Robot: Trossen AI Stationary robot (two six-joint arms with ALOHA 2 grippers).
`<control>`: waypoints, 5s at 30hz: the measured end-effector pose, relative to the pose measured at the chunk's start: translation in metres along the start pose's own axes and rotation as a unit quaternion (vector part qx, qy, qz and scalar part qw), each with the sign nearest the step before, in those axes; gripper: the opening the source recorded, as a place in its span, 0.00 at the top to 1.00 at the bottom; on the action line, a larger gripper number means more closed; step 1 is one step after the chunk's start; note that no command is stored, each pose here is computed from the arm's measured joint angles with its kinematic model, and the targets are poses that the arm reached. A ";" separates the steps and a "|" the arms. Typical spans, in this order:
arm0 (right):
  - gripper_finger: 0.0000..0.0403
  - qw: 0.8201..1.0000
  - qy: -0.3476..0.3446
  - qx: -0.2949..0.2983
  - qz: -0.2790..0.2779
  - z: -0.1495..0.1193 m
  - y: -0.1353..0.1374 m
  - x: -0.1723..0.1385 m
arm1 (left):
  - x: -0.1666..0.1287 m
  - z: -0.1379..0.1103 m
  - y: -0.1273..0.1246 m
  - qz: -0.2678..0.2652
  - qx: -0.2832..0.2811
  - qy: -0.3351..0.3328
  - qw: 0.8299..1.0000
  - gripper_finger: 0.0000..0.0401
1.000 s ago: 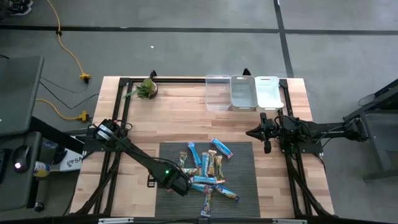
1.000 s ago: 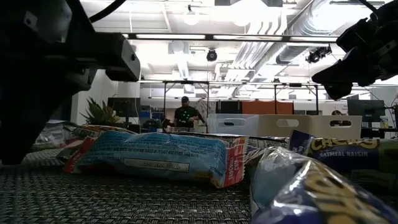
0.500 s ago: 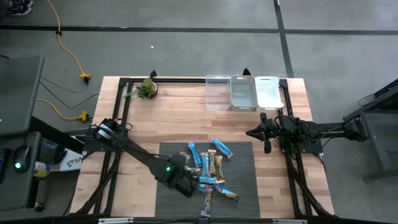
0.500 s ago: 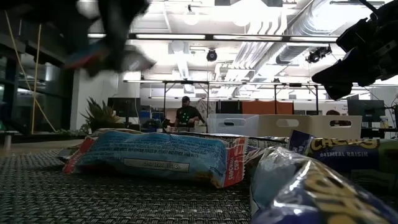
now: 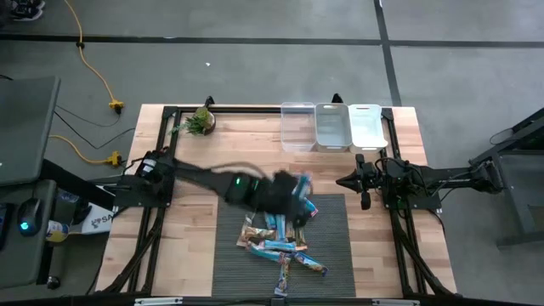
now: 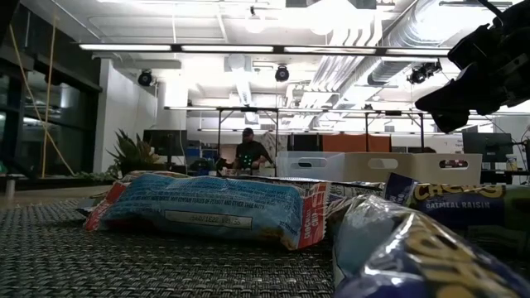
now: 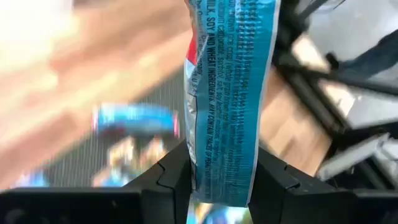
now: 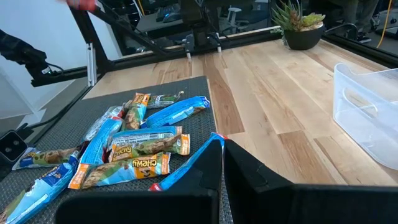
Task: Pick and place Granola Bars by type
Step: Put the red granola bar into the transparent bin
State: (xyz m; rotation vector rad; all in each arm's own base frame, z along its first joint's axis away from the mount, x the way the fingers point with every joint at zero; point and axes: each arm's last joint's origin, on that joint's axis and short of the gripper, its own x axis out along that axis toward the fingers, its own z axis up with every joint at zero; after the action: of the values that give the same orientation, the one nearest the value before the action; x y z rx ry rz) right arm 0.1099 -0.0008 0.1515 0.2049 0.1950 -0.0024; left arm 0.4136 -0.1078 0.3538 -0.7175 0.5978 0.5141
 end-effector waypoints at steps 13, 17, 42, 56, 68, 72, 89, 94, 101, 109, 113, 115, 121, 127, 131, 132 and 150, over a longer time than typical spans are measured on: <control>1.00 1.000 0.000 0.000 0.000 0.000 0.000 0.000 | 0.047 0.151 0.101 -0.058 -0.033 -0.024 0.997 0.71; 1.00 1.000 0.000 0.000 0.000 0.000 0.000 0.000 | 0.050 0.188 0.147 -0.056 -0.079 -0.025 0.995 0.71; 1.00 1.000 -0.001 0.000 0.000 0.000 0.000 0.000 | 0.167 0.197 0.251 -0.026 -0.228 0.082 0.970 0.71; 1.00 1.000 -0.001 0.000 0.000 0.000 0.000 0.000 | 0.176 0.184 0.260 0.078 -0.219 0.072 0.970 0.71; 1.00 1.000 -0.001 0.000 0.000 0.000 0.000 0.000 | 0.176 0.179 0.256 0.099 -0.195 0.069 0.973 0.71; 1.00 1.000 -0.001 0.000 0.000 0.000 0.000 0.000 | 0.177 0.178 0.254 0.099 -0.179 0.070 0.976 0.70; 1.00 1.000 -0.001 0.000 0.000 0.000 0.000 0.000 | 0.177 0.177 0.252 0.070 -0.155 0.091 0.981 0.51; 1.00 1.000 -0.001 0.000 0.000 0.000 0.000 0.000 | 0.162 0.183 0.244 0.038 -0.116 0.095 0.988 0.51; 1.00 1.000 -0.001 0.000 0.000 0.000 0.000 0.000 | 0.101 0.200 0.220 0.030 -0.055 0.051 0.997 0.51; 1.00 1.000 -0.001 0.000 0.000 0.000 0.000 0.000 | 0.006 0.194 0.186 0.067 0.012 0.017 0.998 0.51; 1.00 1.000 -0.001 0.000 0.000 0.000 0.000 0.000 | -0.030 0.181 0.167 0.076 0.066 0.006 0.995 0.51; 1.00 1.000 -0.001 0.000 0.000 0.000 0.000 0.000 | -0.041 0.173 0.157 0.066 0.115 0.010 0.991 0.51; 1.00 1.000 -0.001 0.000 0.000 0.000 0.000 0.000 | -0.042 0.146 0.121 -0.038 0.336 0.050 0.940 0.51; 1.00 1.000 0.000 0.000 0.000 0.000 0.000 0.000 | -0.018 0.124 0.088 -0.101 0.446 0.037 0.889 0.51; 1.00 1.000 -0.001 0.000 0.000 0.000 0.000 0.000 | -0.006 0.115 0.076 -0.150 0.489 0.038 0.859 0.51; 1.00 1.000 -0.001 0.000 0.000 0.000 0.000 0.000 | 0.000 0.113 0.077 -0.153 0.498 0.048 0.852 0.51; 1.00 1.000 -0.001 0.000 0.000 0.000 0.000 0.000 | 0.096 0.073 0.083 -0.217 0.607 0.144 0.751 0.51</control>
State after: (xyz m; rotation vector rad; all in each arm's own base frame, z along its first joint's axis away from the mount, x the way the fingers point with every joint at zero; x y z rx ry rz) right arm 0.1099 -0.0008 0.1517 0.2049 0.1931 -0.0026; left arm 0.4549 0.0211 0.2969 0.3545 0.8642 -0.4715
